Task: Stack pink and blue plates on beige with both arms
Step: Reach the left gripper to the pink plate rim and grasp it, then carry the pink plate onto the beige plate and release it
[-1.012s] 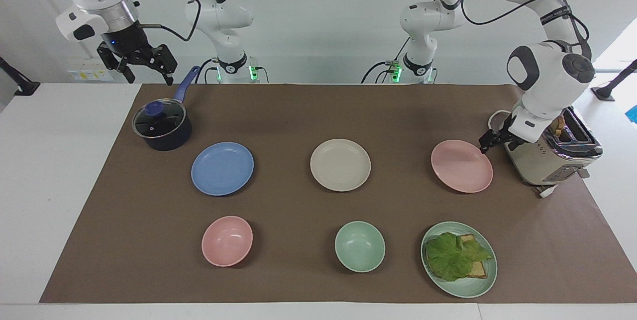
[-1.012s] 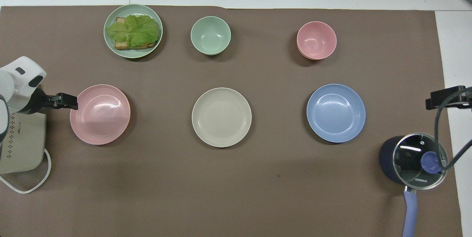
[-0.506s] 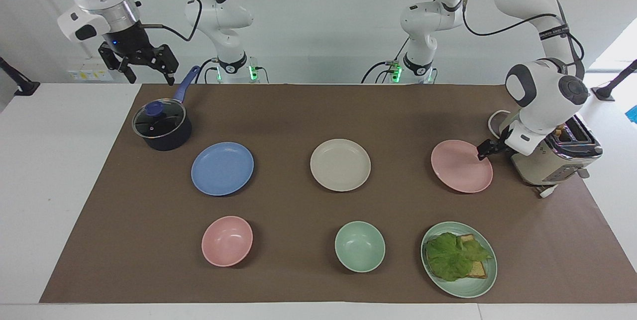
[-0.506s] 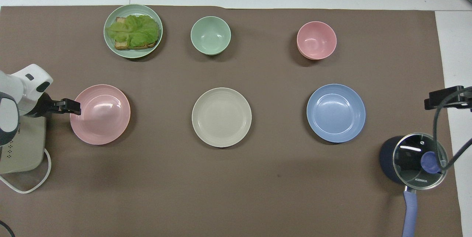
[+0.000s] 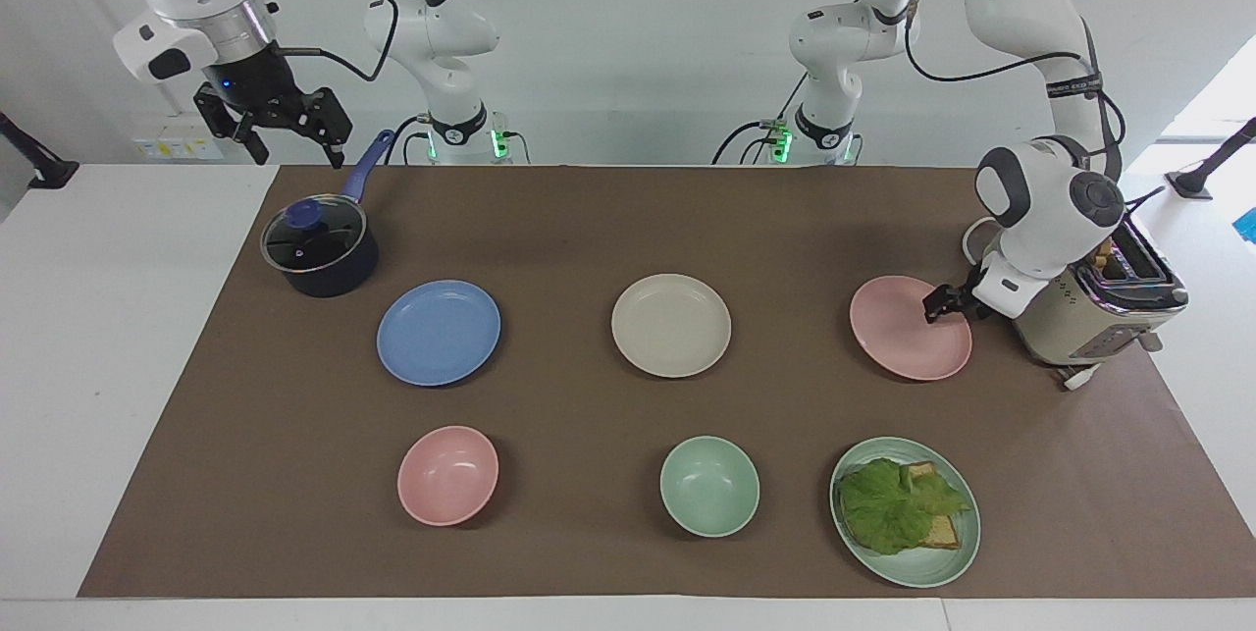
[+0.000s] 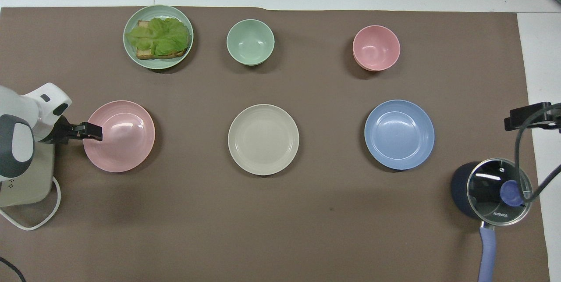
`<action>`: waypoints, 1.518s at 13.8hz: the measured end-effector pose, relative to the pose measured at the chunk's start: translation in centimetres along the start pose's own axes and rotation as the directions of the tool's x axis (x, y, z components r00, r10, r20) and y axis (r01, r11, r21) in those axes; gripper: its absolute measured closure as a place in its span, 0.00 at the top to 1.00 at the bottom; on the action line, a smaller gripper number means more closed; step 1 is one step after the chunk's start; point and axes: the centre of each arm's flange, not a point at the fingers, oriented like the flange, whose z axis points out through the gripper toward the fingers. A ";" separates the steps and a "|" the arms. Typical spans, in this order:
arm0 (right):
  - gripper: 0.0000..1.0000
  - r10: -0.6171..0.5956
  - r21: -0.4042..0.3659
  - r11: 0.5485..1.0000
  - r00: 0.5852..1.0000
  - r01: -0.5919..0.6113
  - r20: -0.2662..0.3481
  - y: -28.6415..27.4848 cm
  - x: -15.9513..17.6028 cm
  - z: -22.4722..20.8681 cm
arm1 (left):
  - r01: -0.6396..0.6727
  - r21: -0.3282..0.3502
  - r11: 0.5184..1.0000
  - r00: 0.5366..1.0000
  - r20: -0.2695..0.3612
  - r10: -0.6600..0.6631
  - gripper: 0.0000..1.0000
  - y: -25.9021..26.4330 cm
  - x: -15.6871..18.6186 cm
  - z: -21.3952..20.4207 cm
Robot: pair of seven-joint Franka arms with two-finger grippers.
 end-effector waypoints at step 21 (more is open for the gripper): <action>1.00 0.000 0.000 1.000 1.000 0.000 0.000 0.0 0.0 0.0 | -0.046 -0.211 0.976 0.992 0.106 0.070 0.05 11.4 0.3 -13.2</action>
